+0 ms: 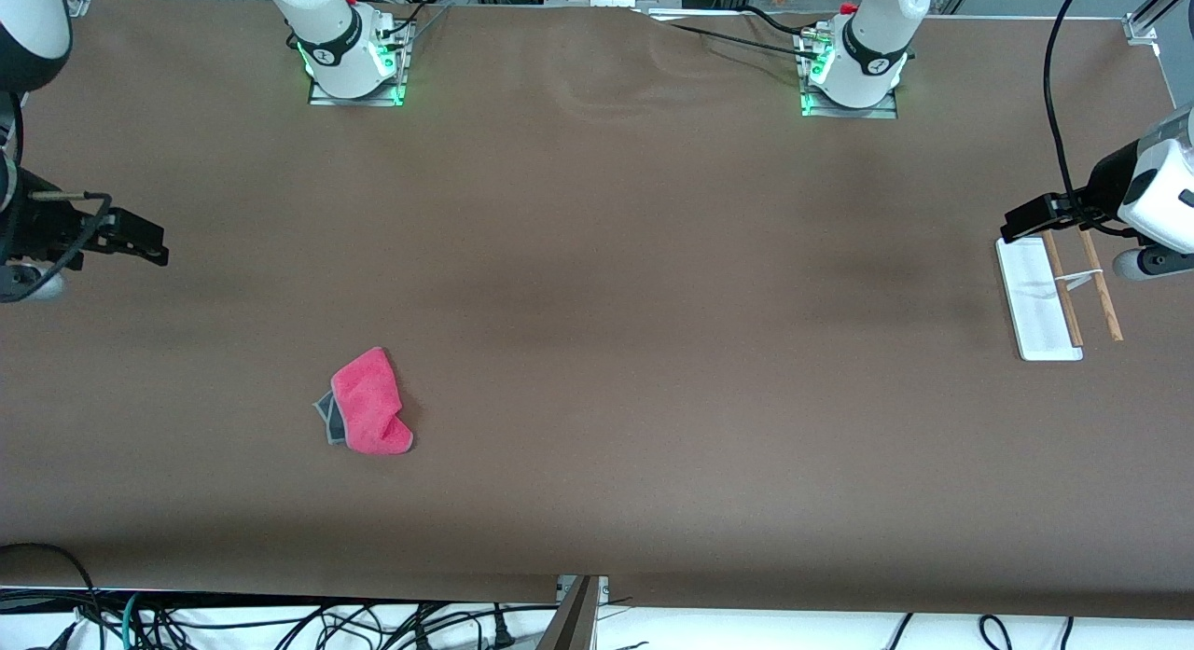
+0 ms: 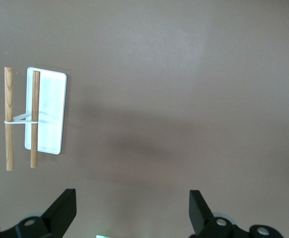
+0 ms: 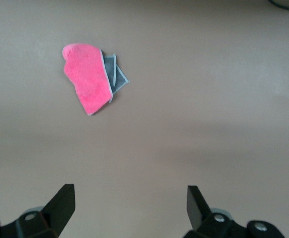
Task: Pass towel and hang on rack
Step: 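Reach the right gripper down to the pink towel and grasp it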
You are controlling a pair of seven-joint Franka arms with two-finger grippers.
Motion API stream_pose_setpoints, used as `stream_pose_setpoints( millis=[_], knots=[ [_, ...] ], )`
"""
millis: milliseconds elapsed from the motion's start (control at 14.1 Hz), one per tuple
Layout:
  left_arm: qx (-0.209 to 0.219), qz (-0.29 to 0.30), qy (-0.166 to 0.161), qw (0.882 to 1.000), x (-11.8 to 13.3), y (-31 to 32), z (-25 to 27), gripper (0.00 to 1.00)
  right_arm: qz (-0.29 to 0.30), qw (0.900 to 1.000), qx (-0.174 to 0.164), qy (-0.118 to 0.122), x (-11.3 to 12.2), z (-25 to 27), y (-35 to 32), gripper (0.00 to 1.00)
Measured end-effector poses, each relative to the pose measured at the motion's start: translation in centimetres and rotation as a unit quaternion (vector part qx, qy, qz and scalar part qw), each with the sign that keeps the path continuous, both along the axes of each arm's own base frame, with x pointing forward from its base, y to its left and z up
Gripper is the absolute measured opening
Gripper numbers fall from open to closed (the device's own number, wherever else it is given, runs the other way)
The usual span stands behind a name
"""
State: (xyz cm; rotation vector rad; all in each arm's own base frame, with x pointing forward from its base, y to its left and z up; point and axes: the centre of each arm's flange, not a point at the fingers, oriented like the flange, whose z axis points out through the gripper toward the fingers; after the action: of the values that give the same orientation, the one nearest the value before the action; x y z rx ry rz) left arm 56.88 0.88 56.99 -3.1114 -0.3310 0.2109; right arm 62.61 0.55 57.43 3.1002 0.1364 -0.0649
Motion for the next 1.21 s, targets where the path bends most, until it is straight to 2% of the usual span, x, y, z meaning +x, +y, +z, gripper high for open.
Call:
stream_pose_setpoints(
  millis=[356, 712, 996, 1210],
  knots=[
    [0.000, 0.000, 0.001, 1.000, 0.0, 0.0, 0.0, 1.00, 0.008, 1.000, 0.004, 0.012, 3.8, -7.6, 0.9, 1.00],
    [0.000, 0.000, 0.005, 1.000, -0.1, 0.0, -0.1, 1.00, 0.041, 0.999, 0.011, -0.010, 7.6, -16.3, 5.2, 1.00],
    [0.000, 0.000, 0.006, 1.000, 0.0, 0.0, -0.3, 1.00, 0.061, 0.998, 0.016, -0.024, 9.4, -23.9, 8.3, 1.00],
    [0.000, 0.000, 0.002, 1.000, 0.1, 0.0, -0.2, 1.00, 0.060, 0.998, 0.016, 0.000, 9.6, -30.1, 8.2, 1.00]
  ],
)
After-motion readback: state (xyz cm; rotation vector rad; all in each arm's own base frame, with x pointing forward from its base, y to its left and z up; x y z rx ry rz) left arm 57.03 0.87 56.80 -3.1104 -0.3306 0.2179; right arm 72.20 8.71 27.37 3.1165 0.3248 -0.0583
